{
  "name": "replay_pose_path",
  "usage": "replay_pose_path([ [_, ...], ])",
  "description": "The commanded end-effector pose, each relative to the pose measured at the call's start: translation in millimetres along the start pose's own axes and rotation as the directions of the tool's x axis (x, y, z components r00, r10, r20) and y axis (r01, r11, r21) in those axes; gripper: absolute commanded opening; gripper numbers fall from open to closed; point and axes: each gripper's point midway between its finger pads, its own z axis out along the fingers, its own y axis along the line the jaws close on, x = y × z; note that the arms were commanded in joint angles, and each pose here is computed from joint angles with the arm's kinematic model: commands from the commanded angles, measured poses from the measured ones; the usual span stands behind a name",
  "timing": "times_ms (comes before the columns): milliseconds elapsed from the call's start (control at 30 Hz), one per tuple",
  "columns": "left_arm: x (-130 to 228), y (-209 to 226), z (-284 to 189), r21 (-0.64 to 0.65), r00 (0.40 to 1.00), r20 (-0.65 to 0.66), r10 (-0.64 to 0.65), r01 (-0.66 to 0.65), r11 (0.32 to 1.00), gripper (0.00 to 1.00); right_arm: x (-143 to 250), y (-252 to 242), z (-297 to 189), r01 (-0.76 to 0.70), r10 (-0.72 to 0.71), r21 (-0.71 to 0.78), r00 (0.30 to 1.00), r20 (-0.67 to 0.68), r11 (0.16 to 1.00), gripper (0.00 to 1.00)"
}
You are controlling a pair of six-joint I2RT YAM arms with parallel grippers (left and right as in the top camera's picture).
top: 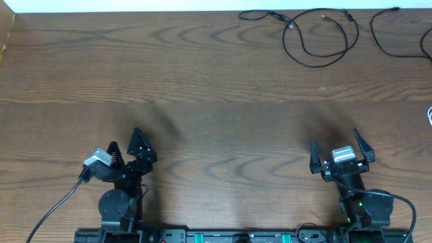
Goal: Untangle cables
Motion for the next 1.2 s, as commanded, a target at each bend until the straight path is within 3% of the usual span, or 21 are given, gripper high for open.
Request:
replay_pose_path([
  [0, 8.3, 9.3, 5.6, -0.011, 0.998, 0.018, 0.057, -0.057, 0.998, 0.91, -0.8, 3.5, -0.2, 0.01, -0.01, -0.016, 1.0, 0.007, 1.0, 0.99],
  [700, 19.7, 27.3, 10.6, -0.06, 0.995, 0.032, 0.094, -0.092, 0.994, 0.92, -0.9, 3.5, -0.2, 0.01, -0.01, -0.016, 1.0, 0.007, 1.0, 0.99],
  [1167, 36.5, 40.6, 9.6, -0.106, 0.993, -0.042, 0.113, -0.117, 0.988, 0.91, -0.9, 3.5, -0.2, 0.01, -0.01, -0.016, 1.0, 0.007, 1.0, 0.99],
])
